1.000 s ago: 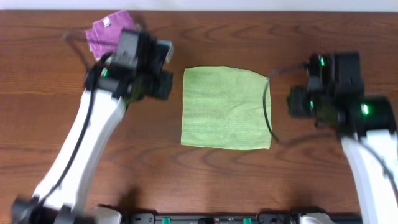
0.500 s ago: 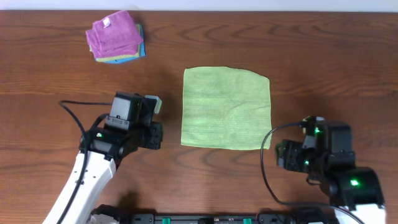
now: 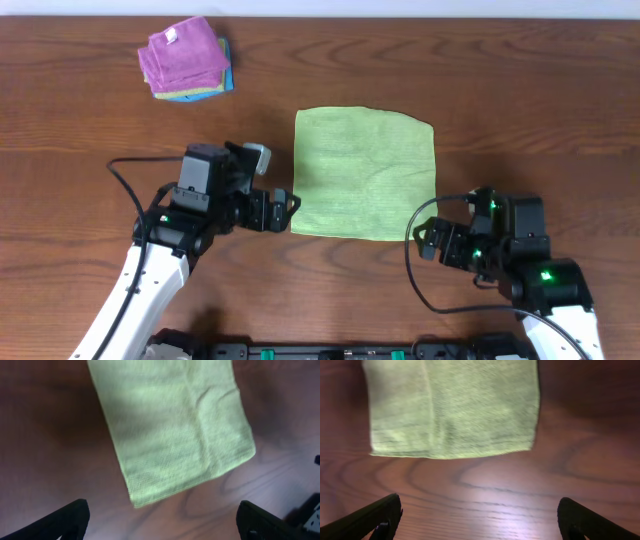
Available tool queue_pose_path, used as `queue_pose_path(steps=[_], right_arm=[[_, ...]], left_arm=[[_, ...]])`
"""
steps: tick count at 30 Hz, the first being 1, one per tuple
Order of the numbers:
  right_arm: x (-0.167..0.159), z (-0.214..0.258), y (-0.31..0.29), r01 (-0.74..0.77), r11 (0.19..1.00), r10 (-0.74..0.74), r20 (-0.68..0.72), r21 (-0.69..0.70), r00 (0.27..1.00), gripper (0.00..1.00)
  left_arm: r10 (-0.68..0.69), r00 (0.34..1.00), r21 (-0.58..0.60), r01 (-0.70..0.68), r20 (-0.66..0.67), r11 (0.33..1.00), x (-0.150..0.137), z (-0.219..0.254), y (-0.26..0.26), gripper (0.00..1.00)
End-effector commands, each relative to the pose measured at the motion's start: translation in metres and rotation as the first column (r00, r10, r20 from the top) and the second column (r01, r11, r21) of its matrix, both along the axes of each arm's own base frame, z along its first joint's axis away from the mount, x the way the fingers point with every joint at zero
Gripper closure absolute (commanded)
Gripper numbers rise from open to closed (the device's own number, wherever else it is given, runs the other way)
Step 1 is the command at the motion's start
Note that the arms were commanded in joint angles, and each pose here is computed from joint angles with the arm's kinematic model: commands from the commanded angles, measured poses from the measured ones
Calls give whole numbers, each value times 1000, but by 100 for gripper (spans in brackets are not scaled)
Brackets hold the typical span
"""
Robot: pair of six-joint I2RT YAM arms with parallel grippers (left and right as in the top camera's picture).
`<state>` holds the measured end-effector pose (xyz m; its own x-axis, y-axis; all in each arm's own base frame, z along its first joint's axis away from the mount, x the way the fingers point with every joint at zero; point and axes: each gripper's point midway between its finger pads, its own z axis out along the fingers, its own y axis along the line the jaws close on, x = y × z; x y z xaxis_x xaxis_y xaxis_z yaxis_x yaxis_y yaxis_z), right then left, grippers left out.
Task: Fold the cloth
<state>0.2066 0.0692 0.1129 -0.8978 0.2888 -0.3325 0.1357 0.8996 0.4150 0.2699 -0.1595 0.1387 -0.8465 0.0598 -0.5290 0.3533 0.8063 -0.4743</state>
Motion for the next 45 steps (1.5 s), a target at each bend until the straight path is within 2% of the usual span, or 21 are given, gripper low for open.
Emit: queue_pose_path(steps=[1, 6, 9, 14, 15, 17, 22, 26, 33, 36, 41, 43, 45], right_arm=[[2, 3, 7, -5, 999, 5, 6, 47, 1000, 1], [-6, -2, 6, 31, 998, -29, -48, 58, 998, 1], [-14, -5, 5, 26, 998, -22, -79, 51, 997, 1], [-23, -14, -9, 25, 999, -29, -110, -42, 993, 13], [-25, -15, -12, 30, 998, -37, -120, -59, 992, 14], [-28, -18, -16, 36, 996, -47, -135, -79, 990, 14], [-30, -25, -16, 37, 996, -48, -141, -82, 989, 13], [-29, -46, -9, 39, 999, -44, -140, -38, 989, 14], [-23, -62, -5, 58, 998, -58, -113, -2, 992, 15], [-19, -67, -8, 68, 997, -70, -94, -18, 993, 18], [-12, -73, -20, 118, 992, -121, -93, -41, 988, 22], [-8, -74, -26, 132, 990, -135, -88, -44, 987, 23], [-6, -78, -29, 135, 990, -139, -97, -41, 986, 24]], left_arm=[[-12, 1000, -29, 13, 23, 999, 4, 5, -5, 0], [65, 995, -60, -70, -81, 996, -2, 0, -3, 4], [66, 988, -37, -72, -140, 997, -13, -8, 0, 2], [130, 971, 77, -116, -202, 990, -25, -31, 19, 0], [130, 968, 85, -114, -213, 990, -29, -37, 20, 5], [128, 963, 89, -110, -237, 990, -36, -50, 22, 7], [102, 957, 18, -101, -272, 995, -47, -68, 12, 7], [111, 953, 14, -111, -283, 994, -49, -75, 13, 7], [66, 960, -68, -87, -272, 994, -36, -77, -3, 13], [101, 932, -91, -141, -347, 986, -32, -90, -7, 3], [90, 905, -109, -148, -416, 983, -35, -102, -13, 0], [96, 903, -111, -156, -420, 981, -34, -102, -13, 14], [105, 897, -112, -168, -429, 979, -34, -102, -13, 20]])
